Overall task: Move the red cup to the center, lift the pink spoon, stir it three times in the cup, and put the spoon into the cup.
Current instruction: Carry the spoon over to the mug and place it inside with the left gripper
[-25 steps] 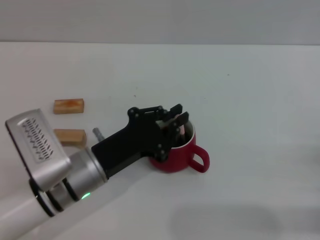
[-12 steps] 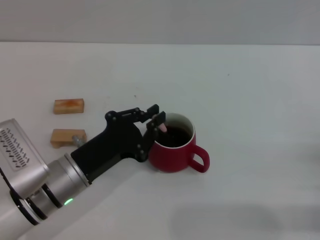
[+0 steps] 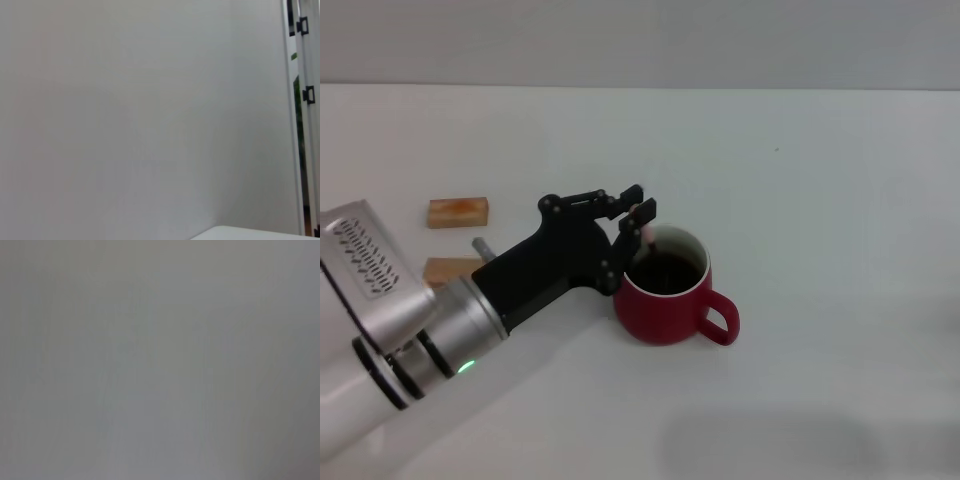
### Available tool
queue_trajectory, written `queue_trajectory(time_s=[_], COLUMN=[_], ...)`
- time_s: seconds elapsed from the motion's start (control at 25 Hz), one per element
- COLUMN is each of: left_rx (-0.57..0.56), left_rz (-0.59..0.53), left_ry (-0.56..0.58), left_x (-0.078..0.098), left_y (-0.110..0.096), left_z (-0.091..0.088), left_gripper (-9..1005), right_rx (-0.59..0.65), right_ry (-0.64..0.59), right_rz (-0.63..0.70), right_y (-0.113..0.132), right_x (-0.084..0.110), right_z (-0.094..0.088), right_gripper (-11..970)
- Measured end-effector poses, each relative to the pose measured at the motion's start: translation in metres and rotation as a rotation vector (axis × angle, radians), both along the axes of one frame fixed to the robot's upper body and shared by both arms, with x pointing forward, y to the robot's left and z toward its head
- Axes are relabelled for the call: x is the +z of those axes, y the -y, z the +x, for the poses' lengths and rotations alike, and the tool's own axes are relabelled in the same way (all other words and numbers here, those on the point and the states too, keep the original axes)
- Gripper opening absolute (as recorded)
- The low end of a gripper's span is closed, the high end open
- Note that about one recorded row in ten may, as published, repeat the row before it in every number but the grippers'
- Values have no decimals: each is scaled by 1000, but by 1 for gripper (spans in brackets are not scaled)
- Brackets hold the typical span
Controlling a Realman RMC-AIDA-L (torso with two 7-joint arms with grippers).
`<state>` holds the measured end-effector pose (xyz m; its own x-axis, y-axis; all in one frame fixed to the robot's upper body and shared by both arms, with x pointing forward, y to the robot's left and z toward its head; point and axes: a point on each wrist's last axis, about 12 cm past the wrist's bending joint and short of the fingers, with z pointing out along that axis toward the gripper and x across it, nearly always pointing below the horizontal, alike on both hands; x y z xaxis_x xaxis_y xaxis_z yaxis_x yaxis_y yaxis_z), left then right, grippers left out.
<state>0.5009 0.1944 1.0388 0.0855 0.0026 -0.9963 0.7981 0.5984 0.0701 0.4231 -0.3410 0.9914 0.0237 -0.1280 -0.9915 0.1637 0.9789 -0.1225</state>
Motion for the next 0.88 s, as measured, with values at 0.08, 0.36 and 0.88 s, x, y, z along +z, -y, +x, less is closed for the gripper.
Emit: queue_trajectory(time_s=[0.08, 0.36, 0.88], left_rx=[-7, -31, -107], left_rz=[3, 0, -42], left_ry=[4, 24, 22], left_x=[1, 7, 10], left_y=[3, 11, 29], left_z=[3, 9, -3], left_gripper=[237, 240, 246], right_rx=[-1, -5, -1], right_ry=[2, 4, 1], right_rz=[0, -3, -7], right_y=[0, 1, 2], right_x=[0, 0, 1], right_z=[0, -1, 2], right_gripper=[-1, -1, -1])
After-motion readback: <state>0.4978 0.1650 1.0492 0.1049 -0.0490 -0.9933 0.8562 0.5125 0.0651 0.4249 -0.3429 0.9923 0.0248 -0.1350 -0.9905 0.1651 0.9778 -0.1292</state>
